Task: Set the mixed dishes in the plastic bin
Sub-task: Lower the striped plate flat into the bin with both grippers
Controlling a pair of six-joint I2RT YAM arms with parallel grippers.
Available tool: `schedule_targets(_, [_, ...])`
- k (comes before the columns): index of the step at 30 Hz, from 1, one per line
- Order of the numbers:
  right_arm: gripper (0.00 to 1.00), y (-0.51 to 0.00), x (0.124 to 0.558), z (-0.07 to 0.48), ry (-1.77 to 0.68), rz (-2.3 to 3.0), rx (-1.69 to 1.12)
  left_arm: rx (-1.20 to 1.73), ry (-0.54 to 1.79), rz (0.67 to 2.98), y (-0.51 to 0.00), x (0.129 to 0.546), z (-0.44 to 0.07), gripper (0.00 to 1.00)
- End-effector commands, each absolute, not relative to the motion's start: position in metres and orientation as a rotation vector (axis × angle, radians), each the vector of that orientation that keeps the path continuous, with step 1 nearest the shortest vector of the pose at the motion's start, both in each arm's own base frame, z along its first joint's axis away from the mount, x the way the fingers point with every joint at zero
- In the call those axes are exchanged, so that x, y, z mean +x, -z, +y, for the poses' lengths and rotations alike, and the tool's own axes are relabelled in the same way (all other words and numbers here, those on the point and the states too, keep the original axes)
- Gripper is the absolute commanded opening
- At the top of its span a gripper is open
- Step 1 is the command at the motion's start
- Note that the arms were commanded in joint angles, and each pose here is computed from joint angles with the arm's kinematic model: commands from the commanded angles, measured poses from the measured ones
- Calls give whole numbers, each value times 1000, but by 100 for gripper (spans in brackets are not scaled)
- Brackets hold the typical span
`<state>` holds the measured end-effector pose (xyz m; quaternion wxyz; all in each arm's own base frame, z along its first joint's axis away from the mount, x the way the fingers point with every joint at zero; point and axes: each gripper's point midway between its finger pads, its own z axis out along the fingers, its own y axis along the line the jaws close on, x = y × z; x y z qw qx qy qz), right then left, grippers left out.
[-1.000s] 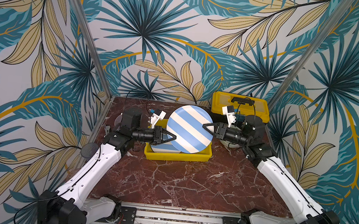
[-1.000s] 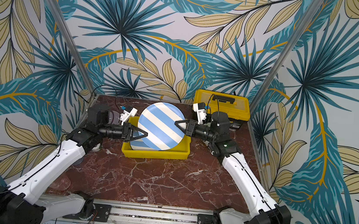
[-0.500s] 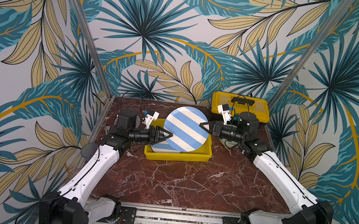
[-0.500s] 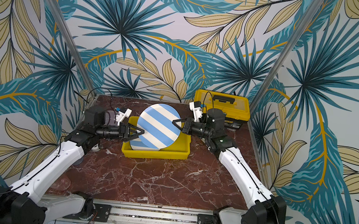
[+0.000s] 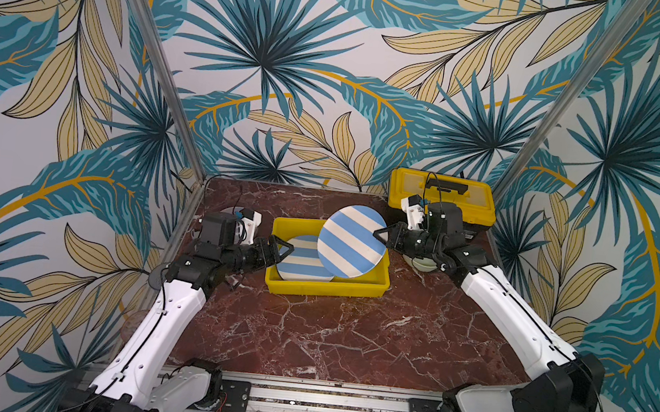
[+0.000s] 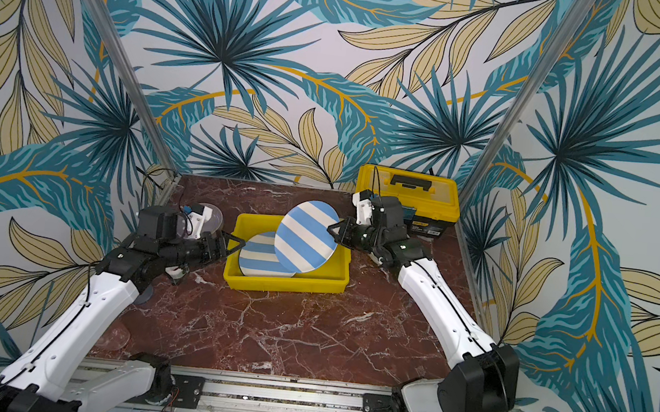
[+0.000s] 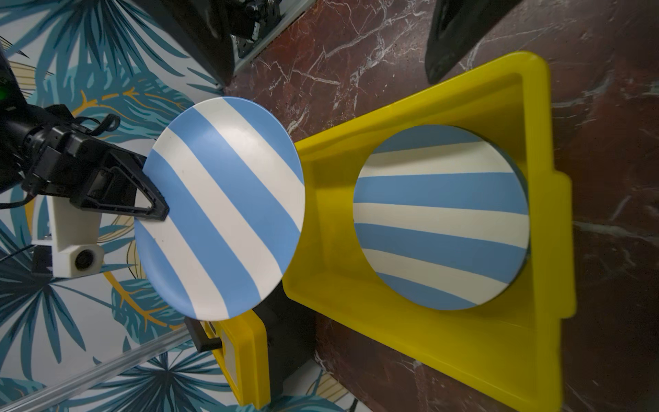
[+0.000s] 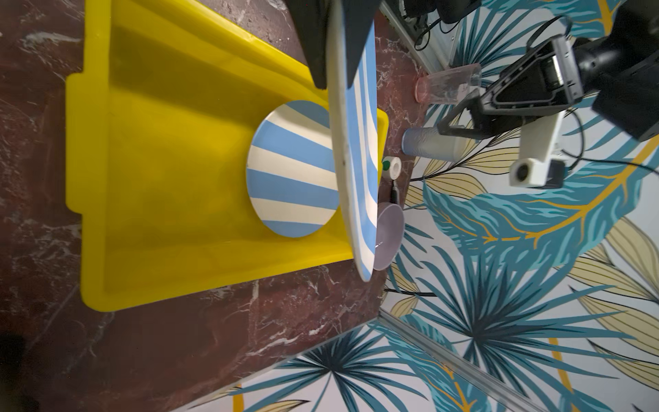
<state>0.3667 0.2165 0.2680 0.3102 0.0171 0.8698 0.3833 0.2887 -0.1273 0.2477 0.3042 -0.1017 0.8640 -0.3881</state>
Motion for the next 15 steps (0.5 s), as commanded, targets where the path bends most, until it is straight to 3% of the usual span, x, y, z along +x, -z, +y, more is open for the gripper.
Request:
schedule_targets(1, [0, -252, 375, 219, -933, 2333, 51, -349, 858, 2276, -239, 287, -101, 90])
schedule_targets(5, [0, -235, 388, 230, -934, 2346, 63, -351, 804, 2245, -244, 283, -92, 94])
schedule_targets(15, [0, -191, 412, 275, -989, 2406, 34, -339, 768, 2265, -241, 280, -88, 95])
